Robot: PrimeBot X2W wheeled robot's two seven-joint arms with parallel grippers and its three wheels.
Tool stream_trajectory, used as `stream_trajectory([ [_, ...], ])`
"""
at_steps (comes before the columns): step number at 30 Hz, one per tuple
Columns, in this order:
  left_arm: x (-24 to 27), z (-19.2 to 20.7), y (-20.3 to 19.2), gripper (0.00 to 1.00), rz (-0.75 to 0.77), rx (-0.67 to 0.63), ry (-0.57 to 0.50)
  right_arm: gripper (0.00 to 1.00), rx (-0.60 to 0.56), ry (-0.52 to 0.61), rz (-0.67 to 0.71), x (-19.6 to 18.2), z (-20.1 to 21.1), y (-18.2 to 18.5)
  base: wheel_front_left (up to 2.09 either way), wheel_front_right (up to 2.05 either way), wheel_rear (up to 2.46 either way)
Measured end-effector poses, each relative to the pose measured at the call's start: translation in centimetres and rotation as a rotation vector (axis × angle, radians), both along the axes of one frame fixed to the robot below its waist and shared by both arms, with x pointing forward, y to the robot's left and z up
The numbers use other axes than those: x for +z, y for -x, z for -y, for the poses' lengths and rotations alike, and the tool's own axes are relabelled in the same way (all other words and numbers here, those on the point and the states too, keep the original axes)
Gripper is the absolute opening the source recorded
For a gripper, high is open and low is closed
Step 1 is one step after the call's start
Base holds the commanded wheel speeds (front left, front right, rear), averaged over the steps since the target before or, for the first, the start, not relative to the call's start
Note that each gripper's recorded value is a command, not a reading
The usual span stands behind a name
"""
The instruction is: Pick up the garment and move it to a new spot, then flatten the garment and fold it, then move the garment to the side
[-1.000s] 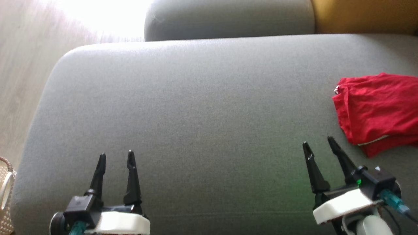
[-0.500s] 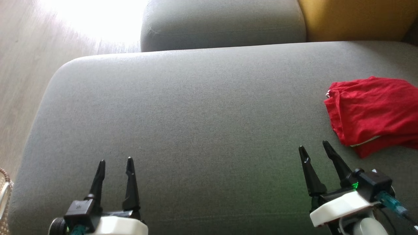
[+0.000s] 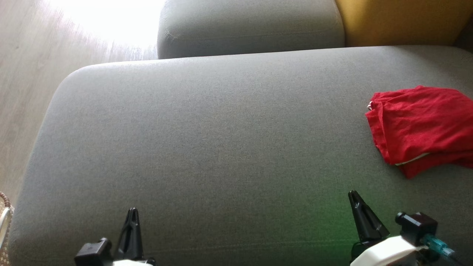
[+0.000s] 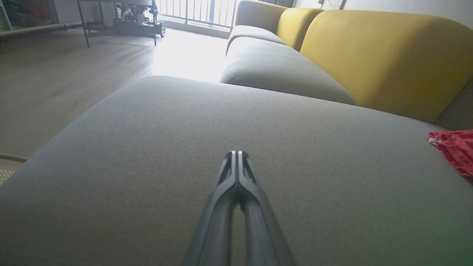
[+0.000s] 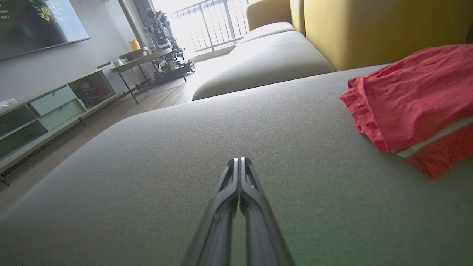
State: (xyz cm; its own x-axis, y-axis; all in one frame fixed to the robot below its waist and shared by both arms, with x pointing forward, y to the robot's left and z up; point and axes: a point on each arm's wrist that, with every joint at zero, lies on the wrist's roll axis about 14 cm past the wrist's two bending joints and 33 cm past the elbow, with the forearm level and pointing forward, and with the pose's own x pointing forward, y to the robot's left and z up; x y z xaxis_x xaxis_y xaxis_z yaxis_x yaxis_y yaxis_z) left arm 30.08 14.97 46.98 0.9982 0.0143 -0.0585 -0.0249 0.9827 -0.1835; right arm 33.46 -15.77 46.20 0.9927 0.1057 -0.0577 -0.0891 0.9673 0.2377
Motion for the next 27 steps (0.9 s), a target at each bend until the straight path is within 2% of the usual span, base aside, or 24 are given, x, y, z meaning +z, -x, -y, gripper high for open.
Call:
stream_trajectory([
  [27, -1.8, -0.9, -1.0, 0.00, -0.099, 0.046, 0.314, 0.00, -0.095, -0.297, -0.051, -0.1, 1.5, -0.7, 0.00, 0.00, 0.00],
])
